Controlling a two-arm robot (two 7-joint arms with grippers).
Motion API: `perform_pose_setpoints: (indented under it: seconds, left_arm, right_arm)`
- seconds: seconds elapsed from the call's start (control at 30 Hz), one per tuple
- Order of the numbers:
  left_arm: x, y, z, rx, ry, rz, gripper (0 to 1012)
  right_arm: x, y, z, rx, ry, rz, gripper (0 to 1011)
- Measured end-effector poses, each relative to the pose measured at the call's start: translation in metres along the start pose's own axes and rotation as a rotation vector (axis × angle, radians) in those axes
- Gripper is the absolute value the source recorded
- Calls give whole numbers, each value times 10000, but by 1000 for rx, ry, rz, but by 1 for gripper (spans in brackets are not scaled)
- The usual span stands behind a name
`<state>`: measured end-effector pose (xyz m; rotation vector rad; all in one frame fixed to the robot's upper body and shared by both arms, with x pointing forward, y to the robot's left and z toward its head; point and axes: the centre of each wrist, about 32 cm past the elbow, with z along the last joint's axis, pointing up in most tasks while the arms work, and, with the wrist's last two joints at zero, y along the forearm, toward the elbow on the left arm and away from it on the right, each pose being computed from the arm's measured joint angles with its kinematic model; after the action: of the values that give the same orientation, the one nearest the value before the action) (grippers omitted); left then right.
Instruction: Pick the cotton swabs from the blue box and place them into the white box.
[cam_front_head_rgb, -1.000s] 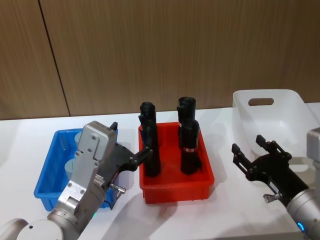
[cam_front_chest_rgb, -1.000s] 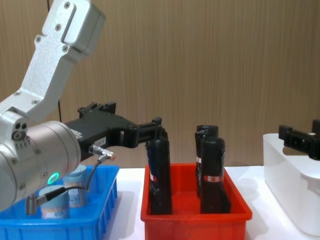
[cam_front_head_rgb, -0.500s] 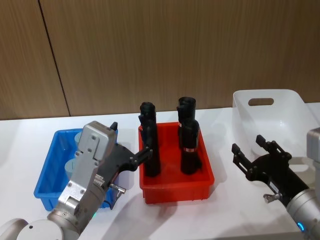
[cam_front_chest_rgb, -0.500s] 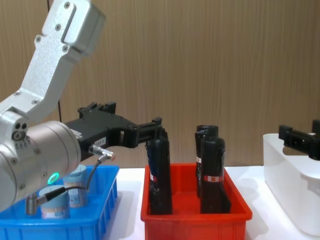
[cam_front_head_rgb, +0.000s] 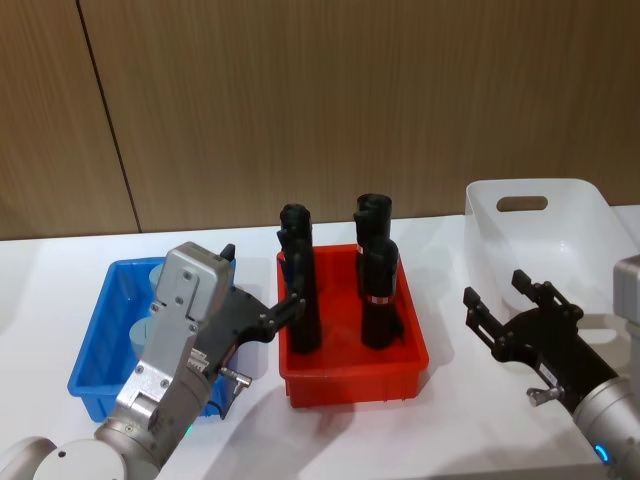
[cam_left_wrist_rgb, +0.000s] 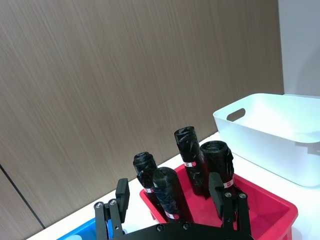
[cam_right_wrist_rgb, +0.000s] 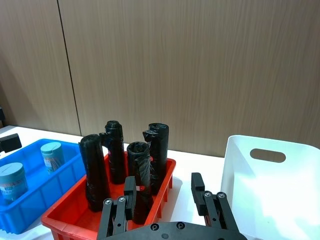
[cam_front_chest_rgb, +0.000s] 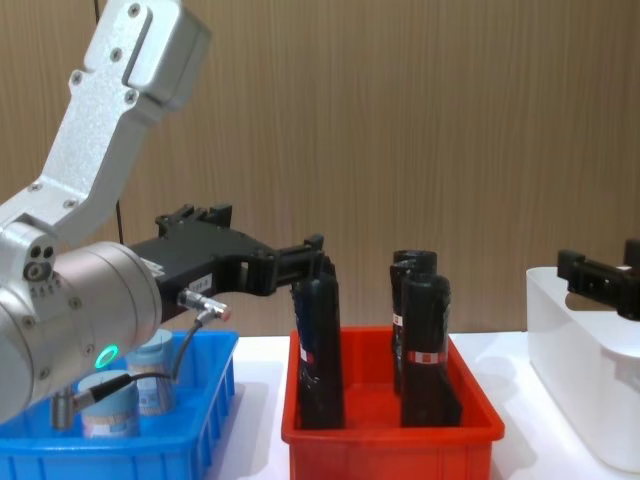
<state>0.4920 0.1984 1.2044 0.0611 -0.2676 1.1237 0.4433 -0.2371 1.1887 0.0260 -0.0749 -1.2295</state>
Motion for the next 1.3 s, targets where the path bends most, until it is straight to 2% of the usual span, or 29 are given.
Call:
perform_pose_setpoints:
  seconds: [0.23,0.43,0.57,0.63,0.77,0.8,1.0,1.03,1.13,1.3]
  left_arm:
    - [-17,-8,-2,-2,5,0,1004]
    - [-72,-33,-16,-3,20,6,1004]
    - [-103,-46,-25,3,41,17,1004]
    - [-125,-49,-36,13,67,33,1004]
    - [-143,-42,-52,26,94,53,1004]
    - [-147,-35,-60,34,112,68,1004]
    - [-139,11,-98,61,167,129,1004]
    - [-139,11,-98,61,167,129,1004]
    - [-111,55,-119,77,194,169,1004]
    - [-60,119,-147,97,219,222,1004]
  right_arm:
    - [0,0,0,0,0,0,685]
    - [0,0,0,0,0,0,685]
    - [0,0,0,0,0,0,685]
    - [0,0,0,0,0,0,685]
    - [0,0,0,0,0,0,685]
    - [0,0,0,0,0,0,685]
    - [0,0,0,0,0,0,685]
    - [0,0,0,0,0,0,685]
    - [0,0,0,0,0,0,685]
    - [0,0,0,0,0,0,685]
